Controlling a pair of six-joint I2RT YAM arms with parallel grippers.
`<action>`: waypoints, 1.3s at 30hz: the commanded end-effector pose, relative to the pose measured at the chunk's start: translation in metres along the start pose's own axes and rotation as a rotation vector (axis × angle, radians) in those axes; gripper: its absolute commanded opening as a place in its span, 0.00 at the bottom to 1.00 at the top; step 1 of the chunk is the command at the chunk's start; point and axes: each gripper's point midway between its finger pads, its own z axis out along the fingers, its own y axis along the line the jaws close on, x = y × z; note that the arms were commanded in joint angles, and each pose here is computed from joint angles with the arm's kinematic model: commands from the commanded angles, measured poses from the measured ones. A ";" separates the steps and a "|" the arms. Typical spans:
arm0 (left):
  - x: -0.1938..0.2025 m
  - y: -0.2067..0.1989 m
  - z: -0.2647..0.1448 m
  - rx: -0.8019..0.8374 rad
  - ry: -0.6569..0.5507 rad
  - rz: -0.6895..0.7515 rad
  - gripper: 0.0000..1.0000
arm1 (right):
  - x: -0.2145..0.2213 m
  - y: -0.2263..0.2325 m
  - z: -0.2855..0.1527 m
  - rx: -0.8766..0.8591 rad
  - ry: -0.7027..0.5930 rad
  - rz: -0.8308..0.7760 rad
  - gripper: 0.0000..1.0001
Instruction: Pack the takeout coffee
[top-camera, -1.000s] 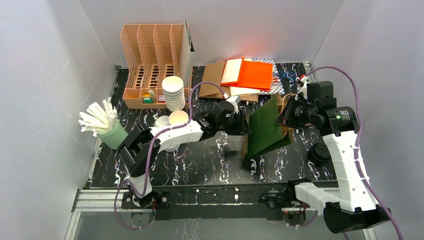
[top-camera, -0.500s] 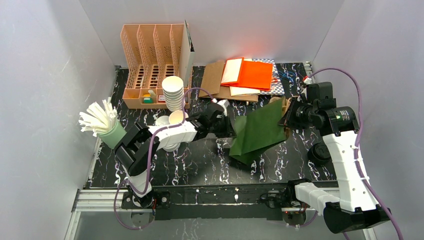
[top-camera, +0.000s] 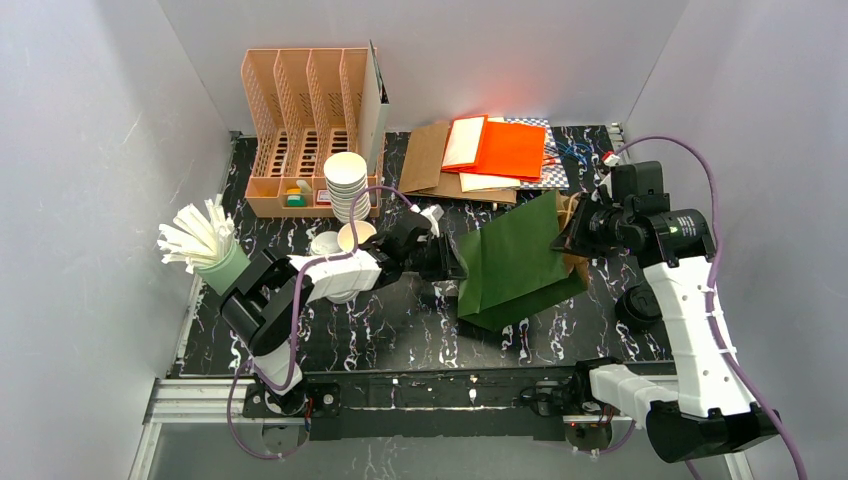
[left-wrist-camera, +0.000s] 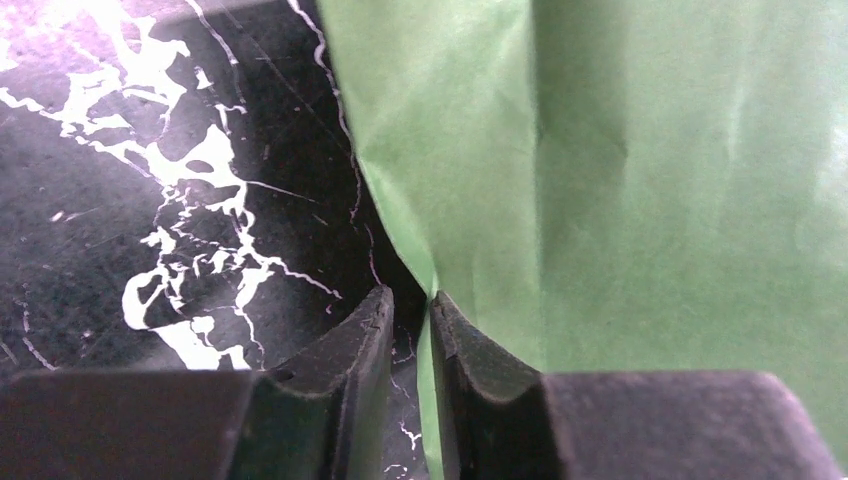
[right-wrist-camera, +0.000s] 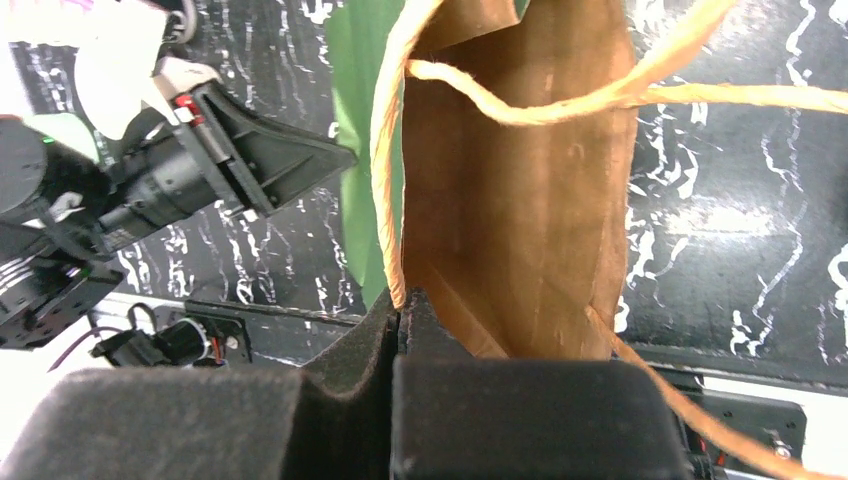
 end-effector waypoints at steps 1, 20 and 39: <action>-0.003 0.001 -0.010 -0.026 0.016 0.039 0.25 | -0.014 0.030 -0.009 -0.149 -0.046 -0.028 0.01; -0.031 -0.026 -0.047 -0.104 -0.003 0.180 0.74 | -0.030 0.051 -0.002 -0.166 0.008 -0.128 0.01; -0.038 -0.033 -0.076 -0.149 -0.048 0.139 0.69 | 0.026 0.136 0.013 -0.321 0.087 -0.344 0.54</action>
